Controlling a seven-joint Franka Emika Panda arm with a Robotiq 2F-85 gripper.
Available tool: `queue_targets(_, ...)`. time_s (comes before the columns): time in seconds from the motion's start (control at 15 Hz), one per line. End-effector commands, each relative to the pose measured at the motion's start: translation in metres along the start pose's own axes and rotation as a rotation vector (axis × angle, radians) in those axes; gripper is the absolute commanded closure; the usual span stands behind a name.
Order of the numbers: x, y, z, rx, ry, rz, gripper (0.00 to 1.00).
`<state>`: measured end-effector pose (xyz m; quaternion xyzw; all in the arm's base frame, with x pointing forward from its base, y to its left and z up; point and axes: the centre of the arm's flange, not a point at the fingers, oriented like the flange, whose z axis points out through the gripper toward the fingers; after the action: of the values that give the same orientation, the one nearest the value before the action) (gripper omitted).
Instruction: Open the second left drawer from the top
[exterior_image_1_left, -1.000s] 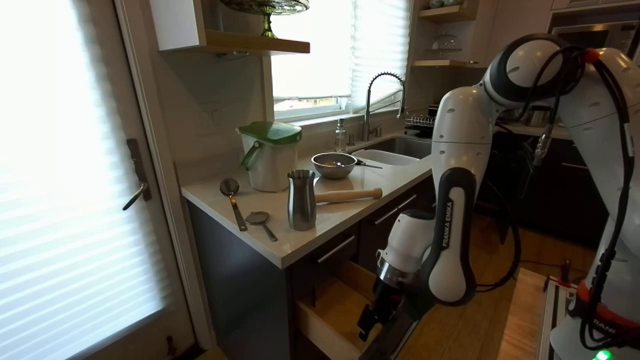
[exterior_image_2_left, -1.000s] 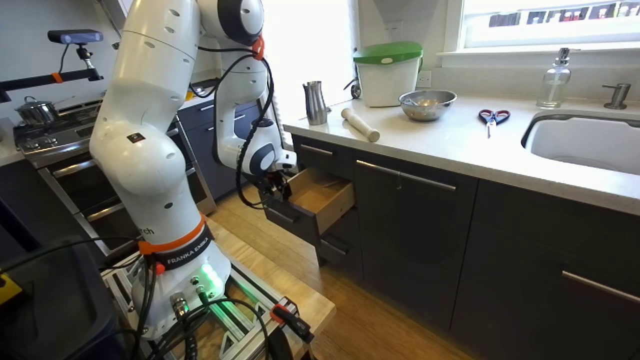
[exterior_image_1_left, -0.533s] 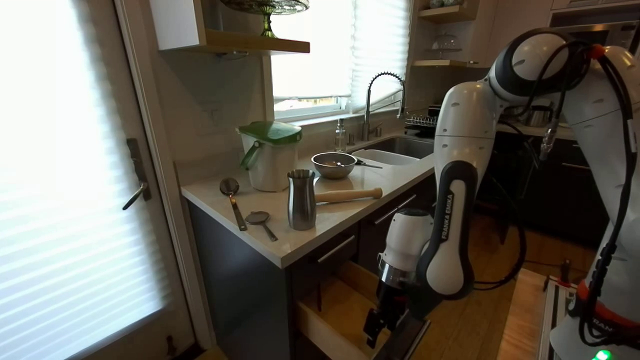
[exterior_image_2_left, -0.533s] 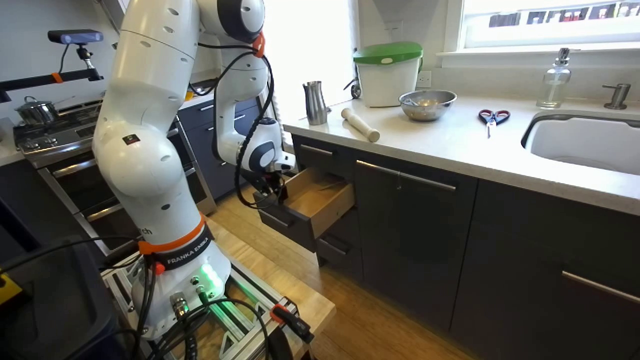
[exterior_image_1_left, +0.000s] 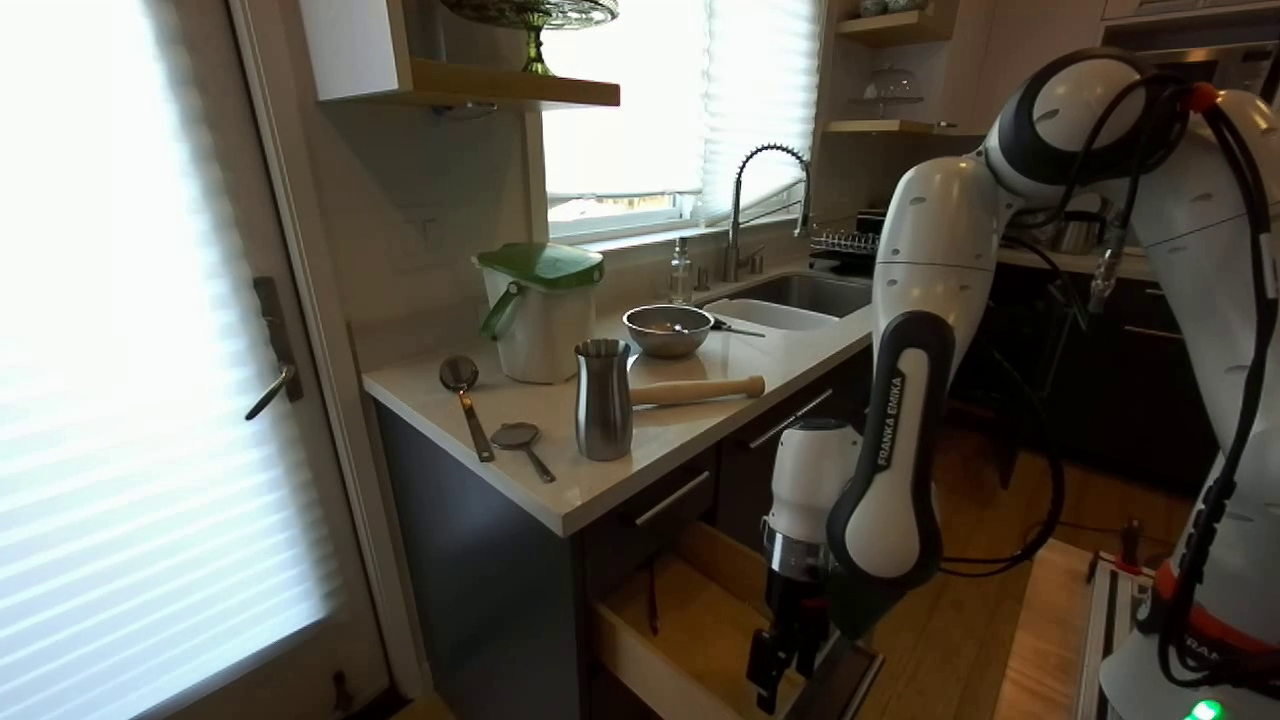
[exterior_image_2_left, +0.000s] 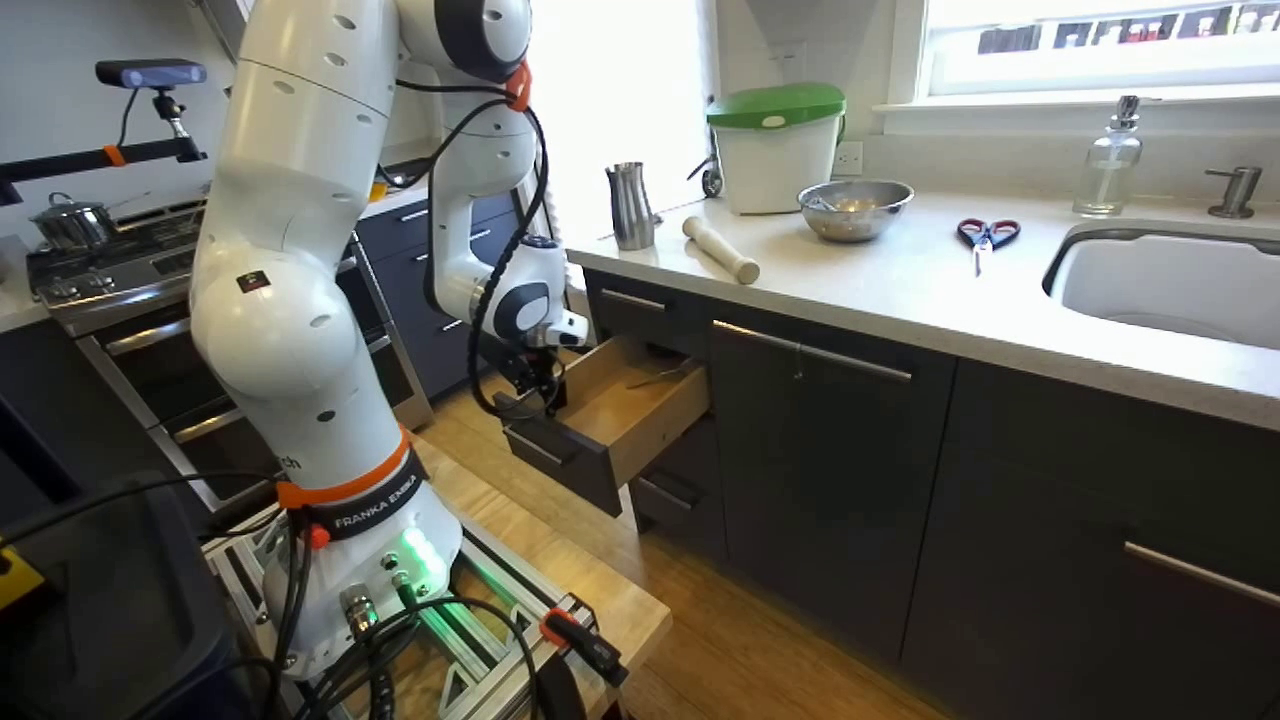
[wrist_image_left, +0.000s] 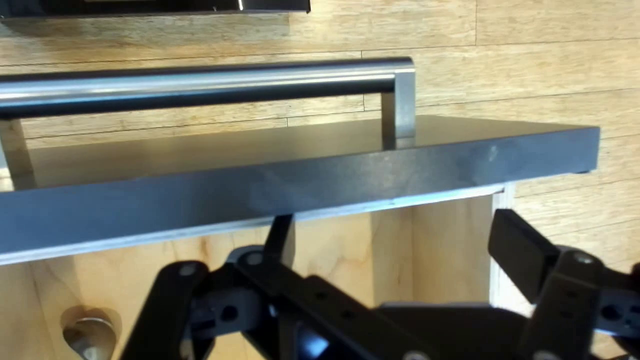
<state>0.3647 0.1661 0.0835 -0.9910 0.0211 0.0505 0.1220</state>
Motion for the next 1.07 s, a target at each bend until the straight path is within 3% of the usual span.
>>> queue_targets(0.0, -0.011, 0.009, -0.010, -0.021, -0.062, 0.003, 0.00)
queue_targets(0.6, -0.021, 0.011, -0.007, -0.016, -0.169, -0.046, 0.00)
queue_targets(1.0, -0.021, 0.022, -0.036, -0.063, -0.066, -0.011, 0.00)
